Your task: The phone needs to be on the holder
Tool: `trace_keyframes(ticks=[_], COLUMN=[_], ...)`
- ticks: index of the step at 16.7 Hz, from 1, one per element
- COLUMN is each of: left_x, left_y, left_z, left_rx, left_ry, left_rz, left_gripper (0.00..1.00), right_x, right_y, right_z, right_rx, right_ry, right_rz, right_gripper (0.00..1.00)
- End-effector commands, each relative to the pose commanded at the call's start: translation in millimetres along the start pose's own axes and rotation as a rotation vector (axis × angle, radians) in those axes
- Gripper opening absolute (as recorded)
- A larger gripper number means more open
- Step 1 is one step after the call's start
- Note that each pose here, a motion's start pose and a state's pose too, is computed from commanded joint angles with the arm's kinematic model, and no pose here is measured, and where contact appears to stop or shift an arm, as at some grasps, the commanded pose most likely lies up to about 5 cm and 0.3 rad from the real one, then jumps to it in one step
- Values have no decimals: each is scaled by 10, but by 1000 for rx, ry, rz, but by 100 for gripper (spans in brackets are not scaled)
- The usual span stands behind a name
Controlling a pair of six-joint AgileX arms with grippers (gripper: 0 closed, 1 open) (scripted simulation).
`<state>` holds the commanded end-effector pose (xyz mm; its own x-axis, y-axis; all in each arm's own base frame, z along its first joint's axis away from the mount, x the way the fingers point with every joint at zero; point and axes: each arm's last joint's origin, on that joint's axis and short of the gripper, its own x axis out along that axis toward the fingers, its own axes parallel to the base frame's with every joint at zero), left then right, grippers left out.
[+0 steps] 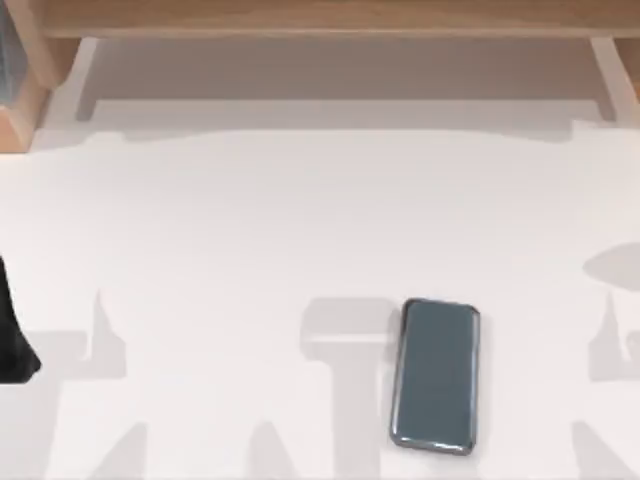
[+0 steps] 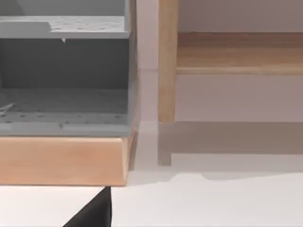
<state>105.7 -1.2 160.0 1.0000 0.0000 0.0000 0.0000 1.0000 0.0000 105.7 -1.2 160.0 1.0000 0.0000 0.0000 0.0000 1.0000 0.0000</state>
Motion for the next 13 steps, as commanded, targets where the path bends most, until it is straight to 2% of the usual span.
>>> trace_keyframes(ticks=[3, 7, 10, 13], left_x=[0, 0, 0, 0], left_y=[0, 0, 0, 0], left_z=[0, 0, 0, 0], left_rx=[0, 0, 0, 0], left_ry=[0, 0, 0, 0], left_rz=[0, 0, 0, 0], left_gripper=[100, 100, 100, 100], right_x=[0, 30, 161, 453], right_y=[7, 90, 215, 439], right_z=[20, 278, 549, 740], right_rx=[7, 92, 182, 252], right_ry=[8, 119, 308, 592], right_rz=[7, 77, 137, 167], right_gripper=[100, 100, 100, 100])
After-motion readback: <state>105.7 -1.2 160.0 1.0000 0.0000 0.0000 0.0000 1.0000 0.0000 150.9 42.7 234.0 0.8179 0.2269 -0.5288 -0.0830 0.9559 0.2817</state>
